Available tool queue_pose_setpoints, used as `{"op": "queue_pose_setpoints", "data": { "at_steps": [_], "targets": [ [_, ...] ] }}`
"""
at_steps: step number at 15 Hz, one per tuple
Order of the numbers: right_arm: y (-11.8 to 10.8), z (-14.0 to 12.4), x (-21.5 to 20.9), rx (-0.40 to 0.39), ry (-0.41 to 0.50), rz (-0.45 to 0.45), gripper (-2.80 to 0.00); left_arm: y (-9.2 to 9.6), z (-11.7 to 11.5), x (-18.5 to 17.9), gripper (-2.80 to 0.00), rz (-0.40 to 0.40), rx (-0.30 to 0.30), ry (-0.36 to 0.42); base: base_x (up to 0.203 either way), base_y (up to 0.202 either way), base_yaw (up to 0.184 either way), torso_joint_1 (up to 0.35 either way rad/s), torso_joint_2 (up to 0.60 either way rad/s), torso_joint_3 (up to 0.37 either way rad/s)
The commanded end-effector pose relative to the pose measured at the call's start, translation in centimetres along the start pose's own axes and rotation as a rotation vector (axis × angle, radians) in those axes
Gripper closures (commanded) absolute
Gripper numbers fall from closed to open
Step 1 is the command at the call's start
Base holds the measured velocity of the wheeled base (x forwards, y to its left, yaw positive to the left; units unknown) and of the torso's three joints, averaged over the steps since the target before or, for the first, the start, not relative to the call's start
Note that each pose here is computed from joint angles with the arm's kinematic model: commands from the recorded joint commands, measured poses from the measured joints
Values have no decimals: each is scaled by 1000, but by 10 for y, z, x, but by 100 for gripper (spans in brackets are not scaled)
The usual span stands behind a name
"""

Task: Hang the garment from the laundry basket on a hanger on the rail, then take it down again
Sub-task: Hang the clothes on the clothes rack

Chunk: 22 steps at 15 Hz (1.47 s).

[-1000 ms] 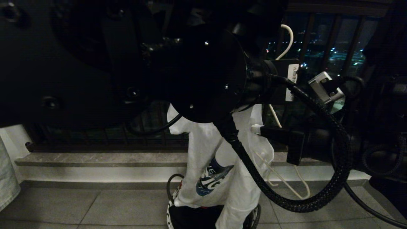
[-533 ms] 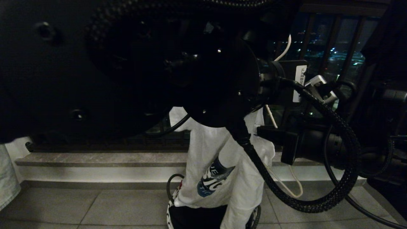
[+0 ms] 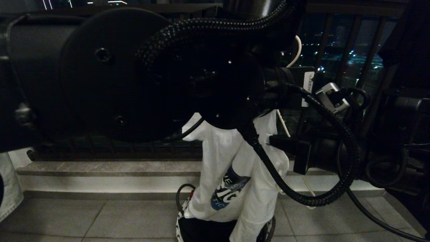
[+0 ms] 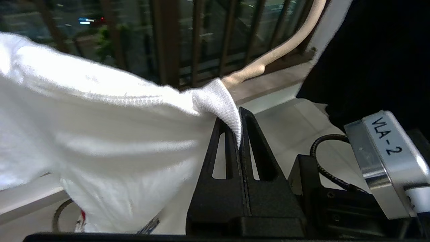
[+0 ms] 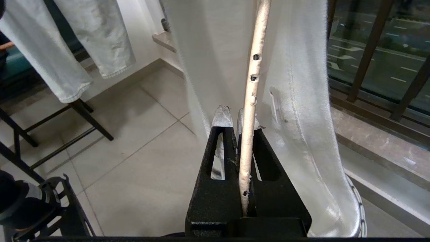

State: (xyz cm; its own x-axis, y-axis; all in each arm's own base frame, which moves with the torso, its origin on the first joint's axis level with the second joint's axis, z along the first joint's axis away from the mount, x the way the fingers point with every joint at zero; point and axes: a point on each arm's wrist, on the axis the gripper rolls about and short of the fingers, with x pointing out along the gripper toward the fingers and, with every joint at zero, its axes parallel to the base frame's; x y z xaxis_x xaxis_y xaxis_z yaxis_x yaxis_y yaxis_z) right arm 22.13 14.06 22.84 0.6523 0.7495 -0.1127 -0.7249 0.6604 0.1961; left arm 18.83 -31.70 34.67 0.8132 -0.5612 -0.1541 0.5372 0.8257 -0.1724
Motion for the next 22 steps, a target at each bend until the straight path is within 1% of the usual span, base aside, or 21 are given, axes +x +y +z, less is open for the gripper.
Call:
{"op": "queue_pose_setpoints", "data": {
  "at_steps": [1, 2, 4, 8, 16, 19, 22],
  "targets": [
    [0, 0, 2, 1, 0, 2, 0, 1, 1, 0, 0, -20, -6, 4, 0, 0, 0, 0, 0, 0],
    [0, 0, 2, 0, -3, 2, 0, 1, 0, 1, 0, -34, -5, 10, 0, 0, 0, 0, 0, 0],
    [-1, 1, 3, -2, -23, 6, 0, 0, -3, 4, 0, -36, -1, 18, 0, 0, 0, 0, 0, 0],
    [-1, 1, 3, -5, -28, 6, 0, -1, -4, 5, 0, -49, 4, 24, 0, 0, 0, 0, 0, 0],
    [0, 1, 3, -6, -30, 7, 0, -1, -7, 8, 0, -47, 10, 37, 0, 0, 0, 0, 0, 0],
    [0, 2, 3, -8, -30, 7, 0, 0, -5, 5, 0, -48, 4, 33, 0, 0, 0, 0, 0, 0],
    [0, 2, 2, -9, -33, 7, 0, 1, -7, 3, 0, -45, 8, 44, 0, 0, 0, 0, 0, 0]
  ]
}}
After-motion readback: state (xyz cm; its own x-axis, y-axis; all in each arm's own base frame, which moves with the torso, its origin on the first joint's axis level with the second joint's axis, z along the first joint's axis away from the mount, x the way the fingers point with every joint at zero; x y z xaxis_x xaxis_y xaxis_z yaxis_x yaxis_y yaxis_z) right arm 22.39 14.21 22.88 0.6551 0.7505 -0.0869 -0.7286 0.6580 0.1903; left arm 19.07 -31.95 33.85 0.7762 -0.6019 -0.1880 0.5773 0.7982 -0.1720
